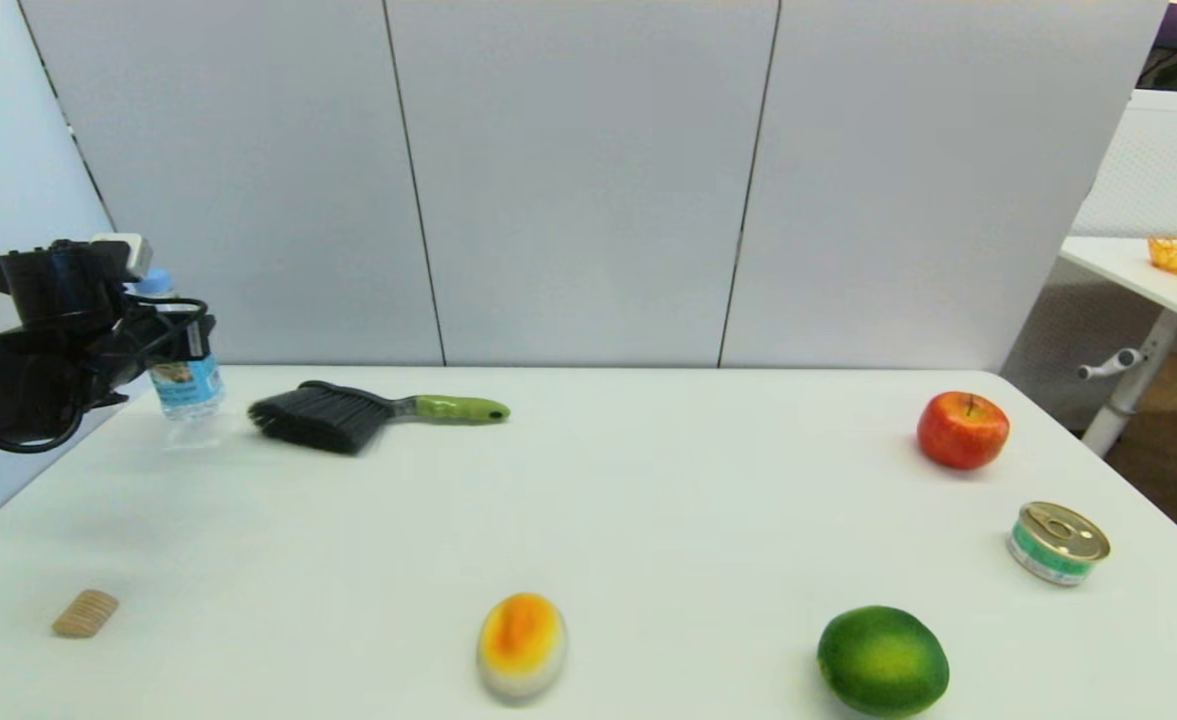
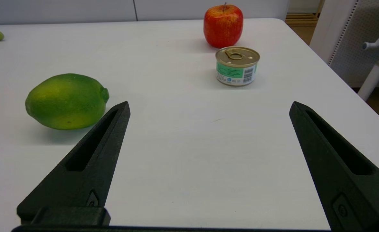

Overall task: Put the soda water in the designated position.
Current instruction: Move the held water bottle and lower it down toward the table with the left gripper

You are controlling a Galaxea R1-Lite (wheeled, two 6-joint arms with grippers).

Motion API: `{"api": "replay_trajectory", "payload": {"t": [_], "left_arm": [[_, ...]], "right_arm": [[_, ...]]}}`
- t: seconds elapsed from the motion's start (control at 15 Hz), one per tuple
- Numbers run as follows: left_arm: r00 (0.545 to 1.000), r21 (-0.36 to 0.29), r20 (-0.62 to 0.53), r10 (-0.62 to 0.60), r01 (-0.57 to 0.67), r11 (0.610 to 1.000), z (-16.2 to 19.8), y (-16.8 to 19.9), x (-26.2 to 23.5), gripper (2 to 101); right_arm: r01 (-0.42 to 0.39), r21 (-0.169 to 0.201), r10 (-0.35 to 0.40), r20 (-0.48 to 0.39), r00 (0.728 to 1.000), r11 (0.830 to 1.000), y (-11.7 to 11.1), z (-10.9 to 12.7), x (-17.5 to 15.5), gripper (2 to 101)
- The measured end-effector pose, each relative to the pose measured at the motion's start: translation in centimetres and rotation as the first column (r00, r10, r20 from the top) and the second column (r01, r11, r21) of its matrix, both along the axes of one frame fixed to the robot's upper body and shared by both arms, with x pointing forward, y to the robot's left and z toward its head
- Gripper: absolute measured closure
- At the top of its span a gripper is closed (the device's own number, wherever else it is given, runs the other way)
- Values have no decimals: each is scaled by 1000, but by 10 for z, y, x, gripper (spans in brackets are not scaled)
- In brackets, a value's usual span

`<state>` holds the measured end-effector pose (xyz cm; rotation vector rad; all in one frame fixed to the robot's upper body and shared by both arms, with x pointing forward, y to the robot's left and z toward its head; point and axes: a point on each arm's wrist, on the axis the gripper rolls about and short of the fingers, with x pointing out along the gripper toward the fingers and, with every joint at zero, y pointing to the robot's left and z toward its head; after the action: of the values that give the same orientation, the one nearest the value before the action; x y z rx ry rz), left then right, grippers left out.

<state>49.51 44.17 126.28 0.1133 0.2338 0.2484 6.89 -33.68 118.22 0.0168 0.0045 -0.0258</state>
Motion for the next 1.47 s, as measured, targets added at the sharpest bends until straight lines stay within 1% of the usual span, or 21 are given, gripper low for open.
{"api": "replay_trajectory", "payload": {"t": [0.53, 1.0, 1.27, 1.47], "left_arm": [[999, -19, -35, -33, 33, 999, -16, 1, 5, 458], [998, -24, -44, -34, 33, 999, -20, 2, 5, 458], [999, -24, -41, -33, 32, 999, -19, 2, 5, 307], [999, -23, -39, -33, 32, 999, -18, 2, 4, 227]], "right_arm": [[0, 0, 0, 0, 1000, 1000, 0, 0, 0, 43], [0, 0, 0, 0, 1000, 1000, 0, 0, 0, 43], [0, 0, 0, 0, 1000, 1000, 0, 0, 0, 43], [0, 0, 0, 0, 1000, 1000, 0, 0, 0, 43]]}}
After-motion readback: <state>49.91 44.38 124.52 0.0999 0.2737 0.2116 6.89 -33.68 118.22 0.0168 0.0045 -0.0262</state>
